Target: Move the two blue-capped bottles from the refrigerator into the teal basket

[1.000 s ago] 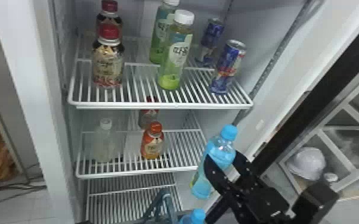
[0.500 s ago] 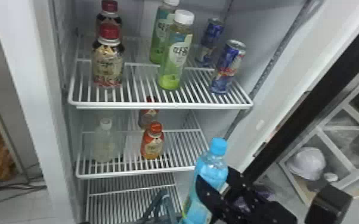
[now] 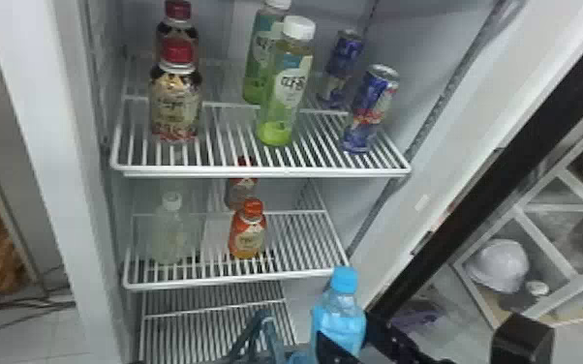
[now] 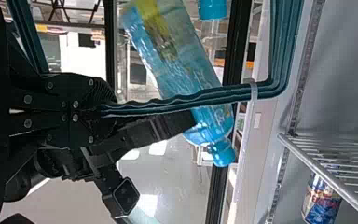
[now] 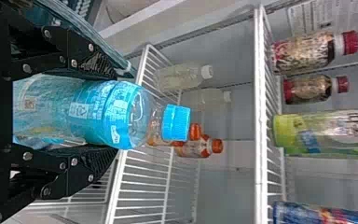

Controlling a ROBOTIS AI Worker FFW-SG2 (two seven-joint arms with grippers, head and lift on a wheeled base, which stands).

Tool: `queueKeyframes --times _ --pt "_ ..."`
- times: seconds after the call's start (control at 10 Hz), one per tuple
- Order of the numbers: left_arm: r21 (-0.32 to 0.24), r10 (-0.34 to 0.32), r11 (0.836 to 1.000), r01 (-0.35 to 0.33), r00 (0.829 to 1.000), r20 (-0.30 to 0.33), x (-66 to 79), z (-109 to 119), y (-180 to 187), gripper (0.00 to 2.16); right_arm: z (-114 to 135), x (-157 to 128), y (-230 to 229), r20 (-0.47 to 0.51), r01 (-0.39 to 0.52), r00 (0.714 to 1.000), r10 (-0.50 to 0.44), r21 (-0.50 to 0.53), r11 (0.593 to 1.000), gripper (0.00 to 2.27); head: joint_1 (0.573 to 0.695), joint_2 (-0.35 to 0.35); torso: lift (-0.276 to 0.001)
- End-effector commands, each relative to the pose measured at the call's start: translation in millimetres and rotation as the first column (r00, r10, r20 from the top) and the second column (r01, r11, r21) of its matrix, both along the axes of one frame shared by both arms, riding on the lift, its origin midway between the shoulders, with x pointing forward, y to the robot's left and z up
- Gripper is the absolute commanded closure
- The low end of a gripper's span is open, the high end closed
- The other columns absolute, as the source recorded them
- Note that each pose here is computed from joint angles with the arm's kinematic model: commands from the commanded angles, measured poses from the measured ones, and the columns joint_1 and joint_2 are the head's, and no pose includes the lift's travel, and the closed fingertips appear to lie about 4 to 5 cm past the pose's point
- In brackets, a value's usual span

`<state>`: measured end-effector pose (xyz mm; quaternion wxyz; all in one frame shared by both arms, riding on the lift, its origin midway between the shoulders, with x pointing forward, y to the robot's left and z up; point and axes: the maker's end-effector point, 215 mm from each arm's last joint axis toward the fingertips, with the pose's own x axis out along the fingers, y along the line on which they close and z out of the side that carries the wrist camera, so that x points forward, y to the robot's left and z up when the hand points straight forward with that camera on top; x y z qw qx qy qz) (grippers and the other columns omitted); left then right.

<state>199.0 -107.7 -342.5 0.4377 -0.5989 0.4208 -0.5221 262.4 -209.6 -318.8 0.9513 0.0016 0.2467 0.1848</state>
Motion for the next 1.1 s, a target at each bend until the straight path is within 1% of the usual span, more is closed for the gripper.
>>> queueKeyframes --times 0.0,0.3,0.5,0.6,0.8,0.9,1.0 --pt "0.001 -0.002 1.0 0.002 1.0 0.0 -0.6 -0.3 -0.4 1.15 -4.6 -4.4 1.3 -0.025 -0.002 1.0 0.002 0.0 1.0 0.66 0.695 -0.35 -0.136" --pt "0.002 -0.002 1.0 0.002 1.0 0.003 0.2 -0.1 -0.5 1.15 -23.5 -9.9 6.1 -0.073 -0.011 0.997 0.012 0.016 1.0 0.63 0.695 -0.35 -0.136" --pt "0.0 0.0 1.0 0.0 1.0 0.002 1.0 0.6 0.0 1.15 -33.1 -8.8 4.9 -0.084 -0.021 0.996 0.023 0.023 1.0 0.44 0.695 -0.35 -0.136" --pt "-0.002 0.0 1.0 0.0 1.0 0.0 0.2 0.4 0.1 1.15 -30.3 -4.2 4.0 -0.062 -0.024 0.998 0.026 0.025 0.999 0.41 0.695 -0.35 -0.136" --pt "-0.001 0.001 1.0 -0.001 1.0 -0.001 0.3 0.6 -0.4 1.15 -9.9 21.4 -9.3 0.065 0.008 0.998 -0.01 0.033 0.999 0.4 0.695 -0.35 -0.136" --pt "-0.004 0.003 1.0 -0.003 1.0 -0.003 0.3 0.9 -0.3 1.15 5.1 33.2 -18.4 0.141 0.029 0.99 -0.031 0.019 0.999 0.4 0.695 -0.35 -0.136" --pt "-0.002 0.003 1.0 -0.003 1.0 -0.003 0.2 0.5 -0.3 1.15 21.3 40.6 -22.0 0.217 0.03 0.976 -0.027 -0.012 0.999 0.4 0.695 -0.35 -0.136"
